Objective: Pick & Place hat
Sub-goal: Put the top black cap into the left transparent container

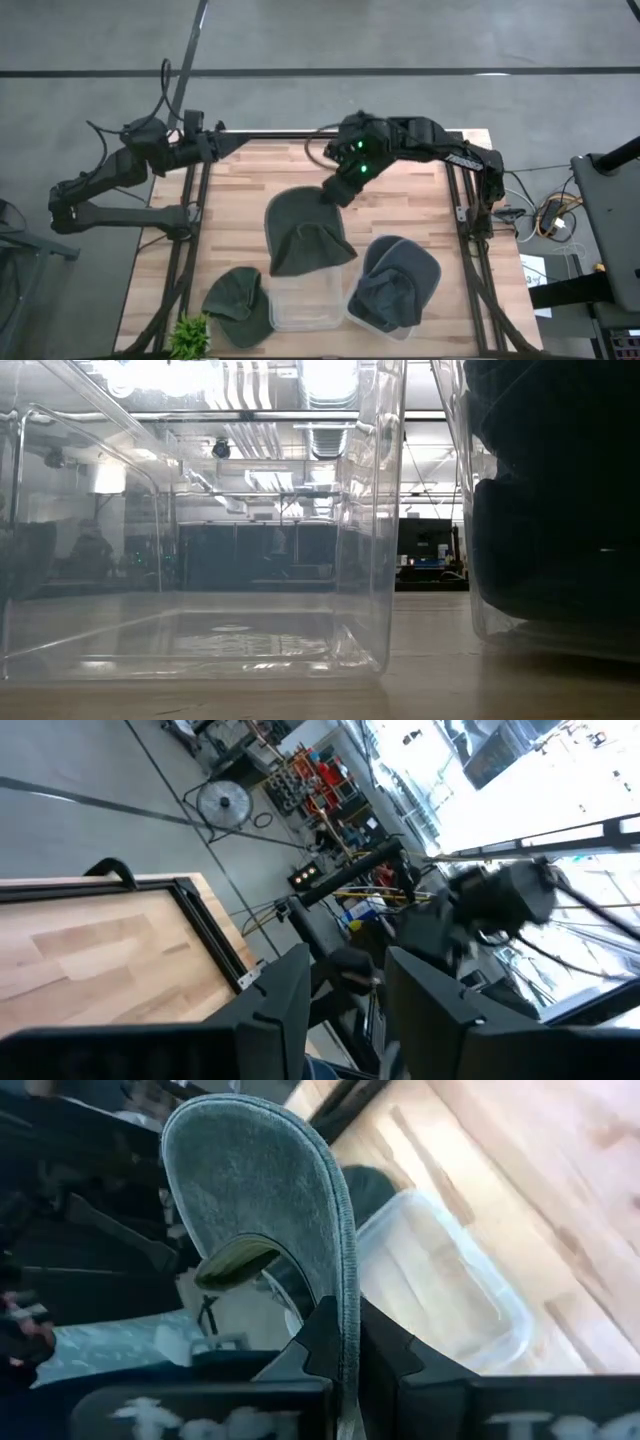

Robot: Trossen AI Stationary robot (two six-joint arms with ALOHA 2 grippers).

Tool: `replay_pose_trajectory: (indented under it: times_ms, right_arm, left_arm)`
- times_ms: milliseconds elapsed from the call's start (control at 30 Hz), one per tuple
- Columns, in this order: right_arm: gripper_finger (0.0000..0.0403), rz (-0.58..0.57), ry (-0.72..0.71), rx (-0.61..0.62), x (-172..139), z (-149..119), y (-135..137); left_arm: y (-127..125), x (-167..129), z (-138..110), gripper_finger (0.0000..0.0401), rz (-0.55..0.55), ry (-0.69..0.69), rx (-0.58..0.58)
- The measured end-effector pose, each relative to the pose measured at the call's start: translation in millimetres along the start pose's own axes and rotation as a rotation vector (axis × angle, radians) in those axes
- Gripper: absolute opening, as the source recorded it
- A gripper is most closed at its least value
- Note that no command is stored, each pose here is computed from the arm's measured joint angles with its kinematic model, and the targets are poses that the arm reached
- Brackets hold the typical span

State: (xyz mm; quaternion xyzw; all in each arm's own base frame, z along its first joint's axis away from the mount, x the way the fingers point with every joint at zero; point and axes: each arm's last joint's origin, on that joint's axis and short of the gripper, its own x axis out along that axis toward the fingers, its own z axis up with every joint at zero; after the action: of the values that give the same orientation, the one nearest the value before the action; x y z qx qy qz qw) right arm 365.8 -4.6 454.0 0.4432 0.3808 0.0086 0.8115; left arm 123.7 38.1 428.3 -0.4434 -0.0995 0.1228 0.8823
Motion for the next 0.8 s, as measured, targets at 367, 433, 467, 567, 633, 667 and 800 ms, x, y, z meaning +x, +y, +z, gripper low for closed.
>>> replay_pose_trajectory:
  times_ms: [367, 433, 467, 567, 633, 667, 800]
  right_arm:
    - [0.0008, -0.043, 0.053, 0.075, 53.4, -23.0, -2.7]
    - [0.0008, -0.031, 0.065, 0.095, 65.9, -25.9, -6.0]
    - [0.0008, -0.034, 0.072, 0.103, 71.5, -27.5, -8.7]
    - [0.0008, -0.084, 0.105, 0.128, 86.1, -33.2, -21.3]
    - [0.0008, -0.116, 0.128, 0.142, 95.2, -37.3, -30.5]
    - [0.0008, -0.127, 0.140, 0.147, 99.5, -39.3, -34.8]
    - [0.0009, -0.104, 0.191, 0.197, 119.8, -45.6, -50.8]
  left_arm:
    - [1.0, 2.0, 0.5, 0.0124, 0.024, -0.027, 0.028]
    - [1.1, 2.1, 0.7, 0.0124, 0.027, -0.032, 0.029]
    - [1.2, 2.3, 0.8, 0.0124, 0.030, -0.036, 0.029]
    - [1.7, 2.5, 1.1, 0.0124, 0.044, -0.052, 0.030]
    - [1.8, 2.4, 1.2, 0.0124, 0.046, -0.054, 0.038]
    - [1.8, 2.4, 1.2, 0.0124, 0.046, -0.054, 0.051]
    - [2.2, 3.5, 0.8, 0.0124, 0.050, -0.051, 0.060]
